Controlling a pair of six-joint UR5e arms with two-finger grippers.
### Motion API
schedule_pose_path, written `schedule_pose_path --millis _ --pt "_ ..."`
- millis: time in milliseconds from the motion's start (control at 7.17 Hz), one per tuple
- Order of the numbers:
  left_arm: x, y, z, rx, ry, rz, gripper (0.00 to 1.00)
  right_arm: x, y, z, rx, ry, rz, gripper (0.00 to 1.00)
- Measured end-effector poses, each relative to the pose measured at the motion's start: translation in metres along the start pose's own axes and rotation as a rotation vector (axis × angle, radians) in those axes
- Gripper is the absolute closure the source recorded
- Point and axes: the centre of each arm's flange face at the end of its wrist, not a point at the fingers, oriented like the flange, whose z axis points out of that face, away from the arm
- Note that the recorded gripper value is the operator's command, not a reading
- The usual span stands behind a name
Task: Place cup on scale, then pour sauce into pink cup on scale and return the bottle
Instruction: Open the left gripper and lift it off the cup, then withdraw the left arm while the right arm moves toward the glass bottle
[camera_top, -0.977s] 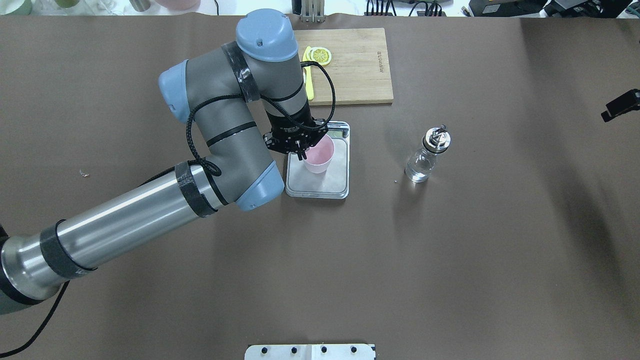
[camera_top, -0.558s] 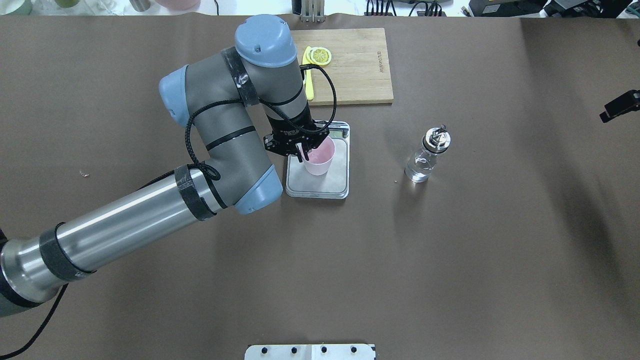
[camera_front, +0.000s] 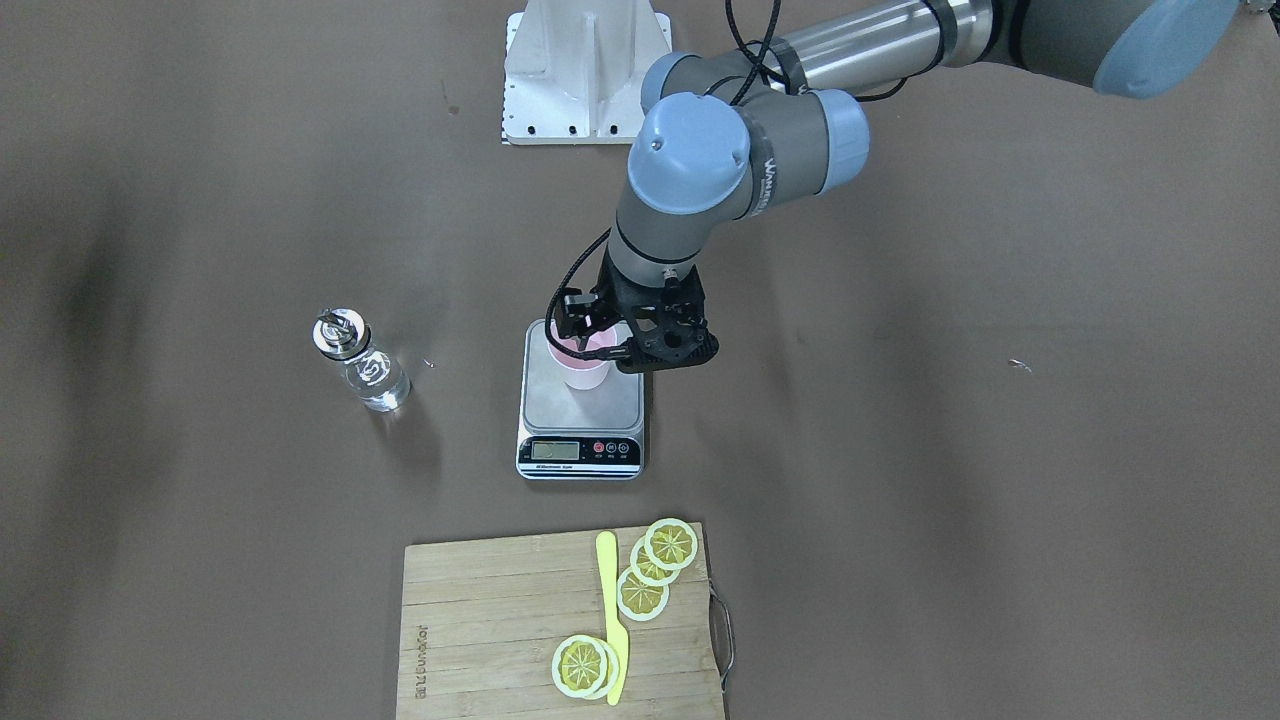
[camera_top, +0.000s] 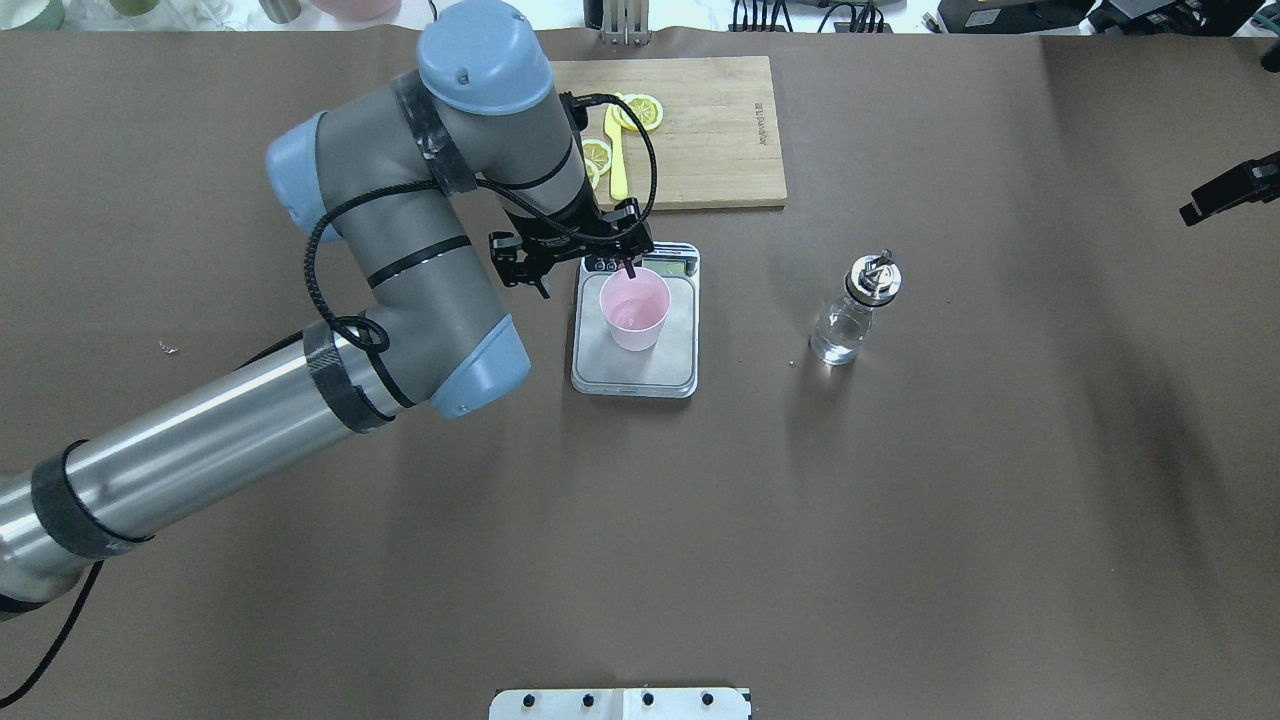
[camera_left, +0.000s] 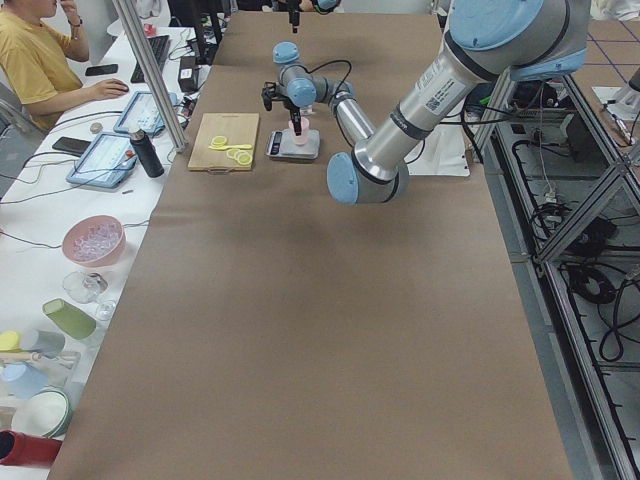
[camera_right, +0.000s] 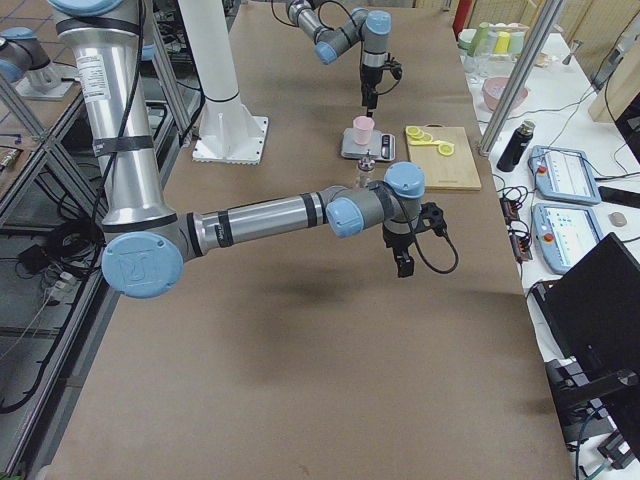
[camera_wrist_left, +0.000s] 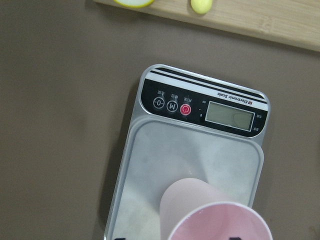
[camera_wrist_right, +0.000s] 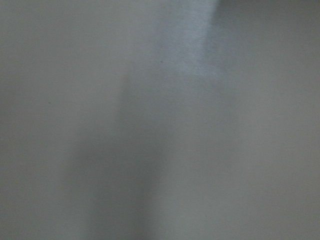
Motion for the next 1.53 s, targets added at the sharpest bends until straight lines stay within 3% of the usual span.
schedule_pose_path --millis 419,698,1116,1535 --pt "-0.109 -0.043 -0.063 -0.012 0.034 0.081 0.02 -0.083 -0.007 -0.009 0.026 -0.073 -0.141 0.0" --pt "-0.172 -0.076 -0.101 -0.007 -0.016 0.158 0.02 -0.109 0.001 -0.021 0.06 -0.096 -0.159 0.0" --pt "-0.215 -0.102 -0.134 -0.007 -0.077 0.227 0.02 -0.12 0.037 -0.027 0.19 -0.16 -0.187 0.04" --pt "-0.236 -0.107 -0.137 -0.006 -0.092 0.229 0.02 -0.167 0.071 0.005 0.41 -0.143 -0.307 0.04"
